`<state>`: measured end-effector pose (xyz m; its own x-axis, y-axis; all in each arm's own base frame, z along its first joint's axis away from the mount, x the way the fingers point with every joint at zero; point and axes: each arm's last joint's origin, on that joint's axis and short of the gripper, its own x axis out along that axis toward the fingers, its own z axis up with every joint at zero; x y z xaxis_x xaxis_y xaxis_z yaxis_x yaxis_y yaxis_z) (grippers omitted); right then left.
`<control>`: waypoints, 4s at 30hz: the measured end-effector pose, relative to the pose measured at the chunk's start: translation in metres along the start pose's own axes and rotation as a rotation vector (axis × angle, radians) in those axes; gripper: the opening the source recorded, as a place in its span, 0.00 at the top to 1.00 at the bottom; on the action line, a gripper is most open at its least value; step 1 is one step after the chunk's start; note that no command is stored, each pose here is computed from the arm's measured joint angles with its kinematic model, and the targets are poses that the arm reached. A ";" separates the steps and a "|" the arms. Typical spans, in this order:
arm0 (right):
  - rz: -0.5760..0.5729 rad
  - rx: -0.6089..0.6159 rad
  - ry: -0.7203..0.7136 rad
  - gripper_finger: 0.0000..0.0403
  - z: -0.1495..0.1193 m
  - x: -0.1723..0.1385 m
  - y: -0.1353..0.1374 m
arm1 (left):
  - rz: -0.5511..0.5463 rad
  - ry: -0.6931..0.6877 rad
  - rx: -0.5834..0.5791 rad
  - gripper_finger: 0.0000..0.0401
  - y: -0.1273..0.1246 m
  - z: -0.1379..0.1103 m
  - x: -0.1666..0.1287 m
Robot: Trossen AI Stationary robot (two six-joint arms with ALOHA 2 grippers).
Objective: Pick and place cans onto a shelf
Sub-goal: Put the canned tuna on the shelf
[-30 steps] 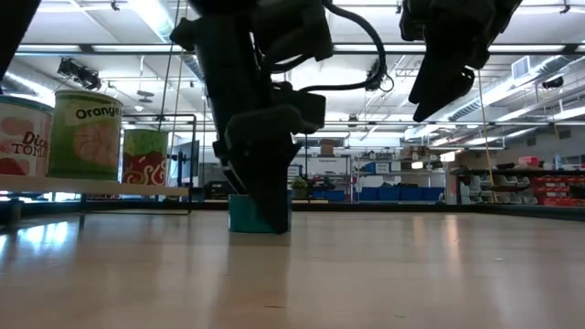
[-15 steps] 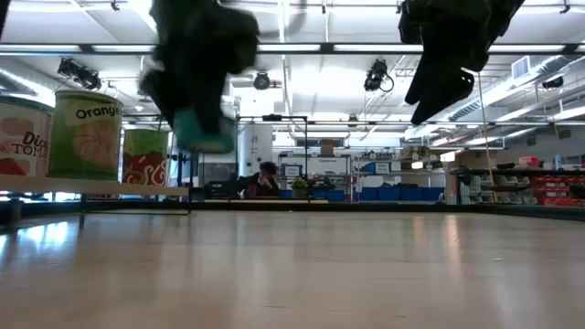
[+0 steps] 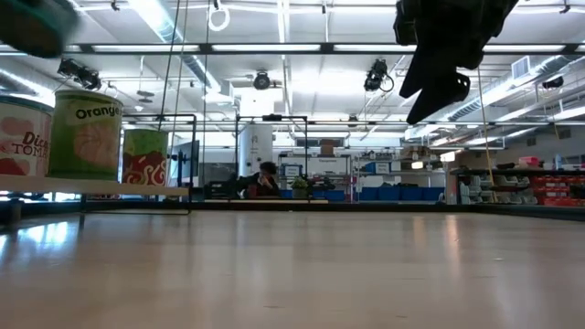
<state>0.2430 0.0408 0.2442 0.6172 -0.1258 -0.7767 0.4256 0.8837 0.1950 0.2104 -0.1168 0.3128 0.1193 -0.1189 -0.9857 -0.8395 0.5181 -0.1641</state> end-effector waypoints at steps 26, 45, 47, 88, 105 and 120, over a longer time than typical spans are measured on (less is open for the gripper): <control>0.018 -0.005 0.011 0.13 0.004 0.001 -0.004 | 0.128 0.314 -0.075 0.31 0.070 -0.070 0.063; 0.000 0.034 0.005 0.13 0.009 0.003 -0.012 | 0.092 0.369 -0.089 0.29 0.078 -0.069 0.102; 0.008 0.034 0.011 0.13 0.009 0.003 -0.012 | 0.087 0.359 -0.080 0.28 0.078 -0.069 0.102; 0.013 -0.015 0.015 0.13 0.010 0.004 -0.013 | 0.092 0.430 -0.065 0.12 0.076 -0.071 0.102; 0.050 -0.048 0.038 0.13 0.009 0.004 -0.013 | 0.065 0.491 -0.158 0.49 0.075 -0.066 0.090; 0.049 -0.046 0.037 0.13 0.009 0.004 -0.013 | 0.071 0.540 -0.263 0.99 0.082 -0.059 0.116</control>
<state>0.2459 0.0249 0.2444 0.6112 -0.0662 -0.7887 0.3642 0.9082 0.2059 0.1240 -0.1386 0.1871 -0.1702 -0.5402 -0.8242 -0.9466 0.3221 -0.0156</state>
